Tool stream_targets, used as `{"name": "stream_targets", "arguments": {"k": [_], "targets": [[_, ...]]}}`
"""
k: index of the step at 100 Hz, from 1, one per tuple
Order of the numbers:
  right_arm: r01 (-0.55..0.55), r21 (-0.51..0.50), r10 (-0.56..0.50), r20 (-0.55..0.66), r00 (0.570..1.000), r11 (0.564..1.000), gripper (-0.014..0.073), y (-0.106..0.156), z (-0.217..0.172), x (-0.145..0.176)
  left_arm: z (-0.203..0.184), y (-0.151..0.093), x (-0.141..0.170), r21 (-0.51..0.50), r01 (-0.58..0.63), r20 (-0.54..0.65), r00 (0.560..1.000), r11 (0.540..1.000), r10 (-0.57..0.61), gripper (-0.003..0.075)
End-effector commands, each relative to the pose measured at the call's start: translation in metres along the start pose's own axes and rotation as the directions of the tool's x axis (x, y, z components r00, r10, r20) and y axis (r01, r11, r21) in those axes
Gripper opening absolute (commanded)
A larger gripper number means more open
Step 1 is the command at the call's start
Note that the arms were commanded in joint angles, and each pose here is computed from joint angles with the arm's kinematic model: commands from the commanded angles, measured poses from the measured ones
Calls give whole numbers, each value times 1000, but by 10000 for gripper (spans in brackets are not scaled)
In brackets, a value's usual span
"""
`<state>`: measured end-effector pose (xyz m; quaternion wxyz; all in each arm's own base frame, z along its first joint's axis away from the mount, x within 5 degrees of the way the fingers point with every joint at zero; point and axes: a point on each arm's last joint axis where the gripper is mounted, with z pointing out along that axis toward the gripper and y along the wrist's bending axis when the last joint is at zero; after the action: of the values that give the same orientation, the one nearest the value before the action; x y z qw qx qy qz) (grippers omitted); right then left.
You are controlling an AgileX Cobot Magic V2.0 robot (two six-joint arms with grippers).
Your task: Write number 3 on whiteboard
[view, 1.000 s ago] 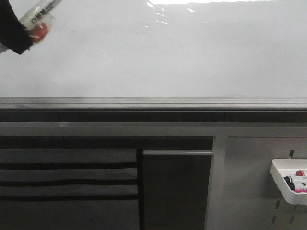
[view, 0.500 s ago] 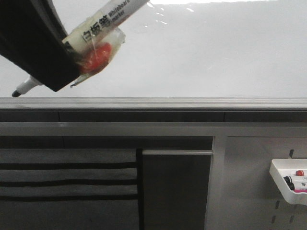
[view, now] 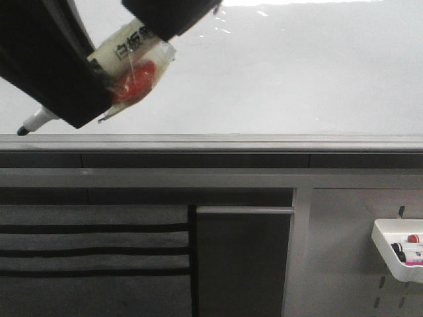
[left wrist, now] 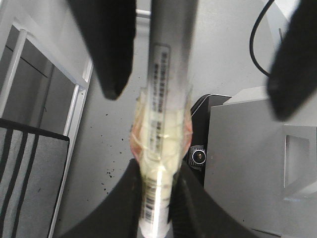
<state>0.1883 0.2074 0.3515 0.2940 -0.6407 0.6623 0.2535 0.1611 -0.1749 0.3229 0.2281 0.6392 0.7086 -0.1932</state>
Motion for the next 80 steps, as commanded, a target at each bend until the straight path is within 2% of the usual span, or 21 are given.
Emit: {"name": "stream_targets", "arguments": {"k": [1,25,45,54,73,80], "targets": [[20,39,-22,69,997,999,349,-1,-10,-14,-14,-4,-11,-30,-15,79,997,999,18,-18],[15,34,-18,81,997,999,332,-3,-10,-17,-14,-4,-11,-31,-16,78,997,999,19,-18],[15,28,-18,78,997,999,98,-2,-9,-16,-14,-3,-12,-39,-16,84,996,999,19,-18],[16,22,-18,75,997,1000,31,-1,-9,-16,-14,-3,-12,-42,-15,87,996,999,19,-18],[16,17,-17,72,997,1000,15,-1,-9,-16,-14,-2,-13,-57,-14,97,995,998,20,-12],[17,14,-17,71,997,1000,15,-1,-9,-16,-14,-1,-13,-61,-14,100,995,998,20,45]]}}
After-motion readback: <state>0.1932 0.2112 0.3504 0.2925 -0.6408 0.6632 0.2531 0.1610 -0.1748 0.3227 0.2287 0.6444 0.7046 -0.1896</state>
